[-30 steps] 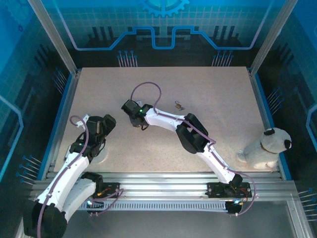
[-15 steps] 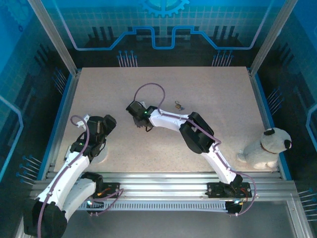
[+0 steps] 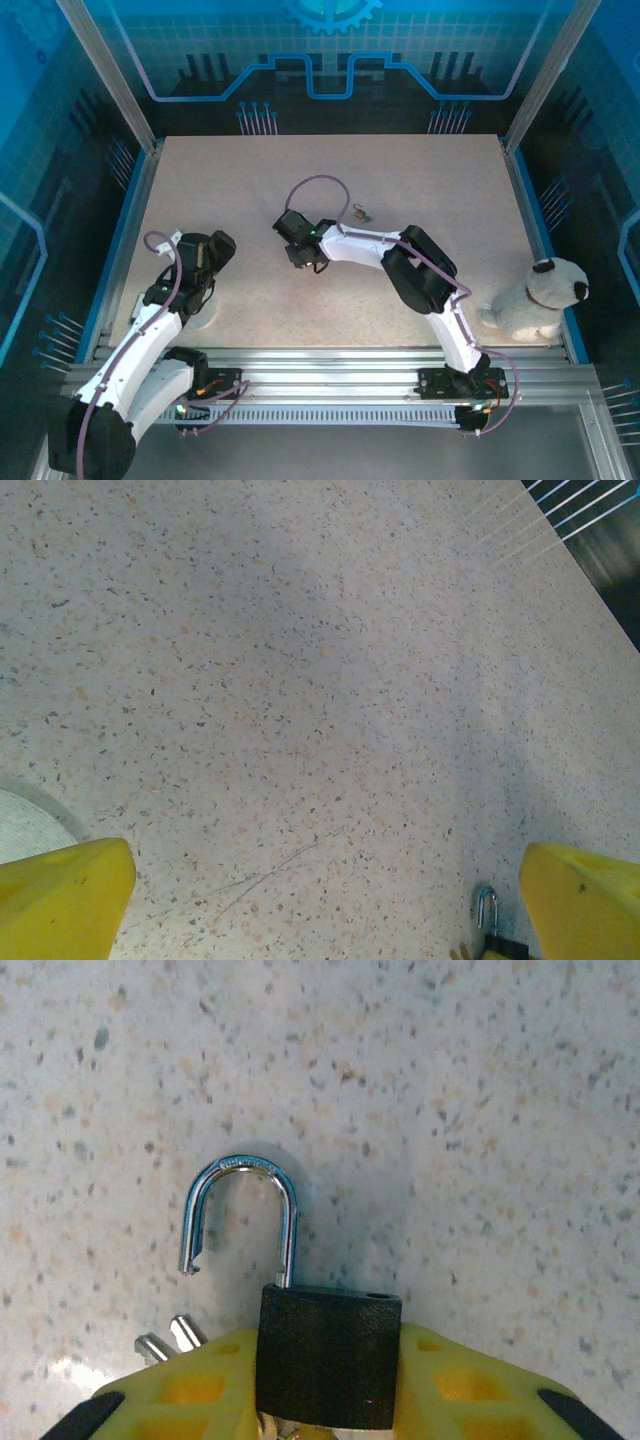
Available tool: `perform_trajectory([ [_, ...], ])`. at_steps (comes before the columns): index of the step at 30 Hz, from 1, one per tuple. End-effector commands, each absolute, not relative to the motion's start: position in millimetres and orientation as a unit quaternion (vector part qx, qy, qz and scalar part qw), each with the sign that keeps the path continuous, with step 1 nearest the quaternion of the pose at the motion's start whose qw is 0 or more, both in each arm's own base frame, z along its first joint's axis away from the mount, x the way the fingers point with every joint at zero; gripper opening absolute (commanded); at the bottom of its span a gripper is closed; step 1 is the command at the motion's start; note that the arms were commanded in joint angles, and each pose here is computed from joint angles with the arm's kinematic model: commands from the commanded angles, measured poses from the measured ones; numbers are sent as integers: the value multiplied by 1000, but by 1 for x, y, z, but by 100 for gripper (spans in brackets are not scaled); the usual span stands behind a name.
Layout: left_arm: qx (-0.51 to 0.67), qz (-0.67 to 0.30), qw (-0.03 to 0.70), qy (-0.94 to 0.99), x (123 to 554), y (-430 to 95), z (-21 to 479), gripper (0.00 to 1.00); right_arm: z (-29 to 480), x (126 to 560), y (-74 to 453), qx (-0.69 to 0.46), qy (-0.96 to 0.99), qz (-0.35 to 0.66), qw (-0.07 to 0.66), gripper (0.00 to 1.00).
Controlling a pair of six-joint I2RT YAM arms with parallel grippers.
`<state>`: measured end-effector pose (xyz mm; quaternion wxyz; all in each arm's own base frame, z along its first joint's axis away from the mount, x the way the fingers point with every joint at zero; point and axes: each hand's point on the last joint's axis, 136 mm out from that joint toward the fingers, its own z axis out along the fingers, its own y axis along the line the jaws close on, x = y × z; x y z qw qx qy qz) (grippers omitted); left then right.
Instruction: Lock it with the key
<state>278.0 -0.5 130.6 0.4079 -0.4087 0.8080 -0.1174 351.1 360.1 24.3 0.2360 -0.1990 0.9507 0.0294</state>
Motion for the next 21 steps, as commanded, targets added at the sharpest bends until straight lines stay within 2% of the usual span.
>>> perform_trajectory([
  [1,-401,-131,404,812,279,-7,126,99,44,350,363,-208,944,67,247,30],
  [10,-376,-169,392,822,288,-25,123,99,46,338,359,-216,937,113,249,29],
  [21,-340,-260,351,833,302,-71,109,99,50,329,359,-224,926,160,257,30],
])
